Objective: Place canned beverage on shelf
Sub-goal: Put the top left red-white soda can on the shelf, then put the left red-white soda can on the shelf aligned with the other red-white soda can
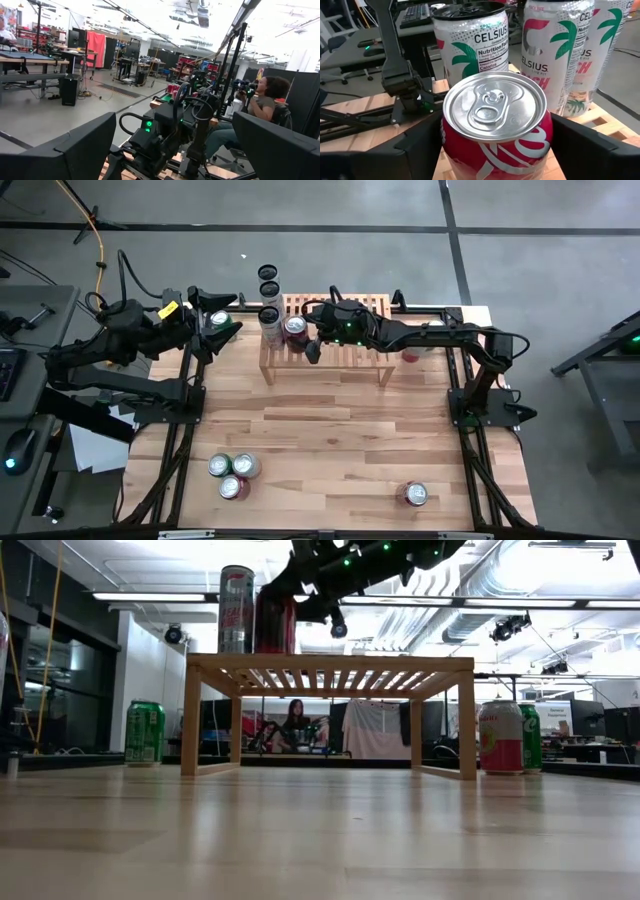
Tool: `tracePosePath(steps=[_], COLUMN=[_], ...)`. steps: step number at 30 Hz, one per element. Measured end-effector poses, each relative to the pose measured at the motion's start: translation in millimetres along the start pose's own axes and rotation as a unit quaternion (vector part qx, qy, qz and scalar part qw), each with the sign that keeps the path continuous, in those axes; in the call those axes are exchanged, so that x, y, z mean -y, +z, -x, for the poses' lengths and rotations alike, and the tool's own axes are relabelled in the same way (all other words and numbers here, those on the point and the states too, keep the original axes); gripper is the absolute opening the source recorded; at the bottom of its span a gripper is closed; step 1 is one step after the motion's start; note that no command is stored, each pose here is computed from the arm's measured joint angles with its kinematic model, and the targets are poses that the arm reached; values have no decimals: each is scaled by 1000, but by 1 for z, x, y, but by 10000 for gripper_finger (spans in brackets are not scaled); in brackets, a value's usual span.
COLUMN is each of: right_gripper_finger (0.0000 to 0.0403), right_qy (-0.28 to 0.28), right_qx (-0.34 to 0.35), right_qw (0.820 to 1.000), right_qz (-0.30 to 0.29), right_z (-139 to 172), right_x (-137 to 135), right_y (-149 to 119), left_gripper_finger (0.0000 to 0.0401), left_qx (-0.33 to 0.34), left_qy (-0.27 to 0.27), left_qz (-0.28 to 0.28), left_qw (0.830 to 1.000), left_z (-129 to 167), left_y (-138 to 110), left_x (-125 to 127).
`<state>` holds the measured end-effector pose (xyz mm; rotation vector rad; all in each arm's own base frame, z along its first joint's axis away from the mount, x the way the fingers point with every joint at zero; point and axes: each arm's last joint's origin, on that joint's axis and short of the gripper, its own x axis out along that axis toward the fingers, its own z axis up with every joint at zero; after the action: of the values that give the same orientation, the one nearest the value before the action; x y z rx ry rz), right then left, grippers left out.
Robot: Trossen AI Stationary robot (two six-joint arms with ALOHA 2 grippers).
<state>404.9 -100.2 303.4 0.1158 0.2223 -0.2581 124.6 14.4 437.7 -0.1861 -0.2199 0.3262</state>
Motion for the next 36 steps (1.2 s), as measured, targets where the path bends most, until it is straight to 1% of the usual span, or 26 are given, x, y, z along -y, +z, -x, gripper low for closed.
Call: tracePosePath(steps=[2,5,8,13,17,19,23,29,32,36], right_gripper_finger=[330,341,344,346,347,347,348,348,348,348], right_qy=[6,8,7,6,0,-6,-18,-30,-46,-76], right_qx=[-1,-1,-11,-26,-61,-83,-125,-201,-225,-225], right_qw=[1000,1000,1000,999,998,996,991,978,973,971], right_qz=[0,0,3,27,33,43,41,36,30,31], right_z=[0,0,3,14,29,40,67,120,145,177], right_x=[0,0,0,0,4,7,14,15,11,4], right_y=[0,0,0,7,11,13,21,28,31,38], left_gripper_finger=[392,392,392,392,392,392,392,392,392,392], left_qx=[0,0,0,0,0,0,0,0,0,-2], left_qy=[0,0,0,0,0,0,0,0,1,2], left_qz=[0,0,0,0,0,-1,-1,-1,-1,-1], left_qw=[1000,1000,1000,1000,1000,1000,1000,1000,1000,1000], left_z=[0,0,0,0,0,0,0,0,0,-1], left_y=[0,0,0,0,0,0,0,0,0,-1], left_x=[0,0,0,0,0,0,0,0,0,0])
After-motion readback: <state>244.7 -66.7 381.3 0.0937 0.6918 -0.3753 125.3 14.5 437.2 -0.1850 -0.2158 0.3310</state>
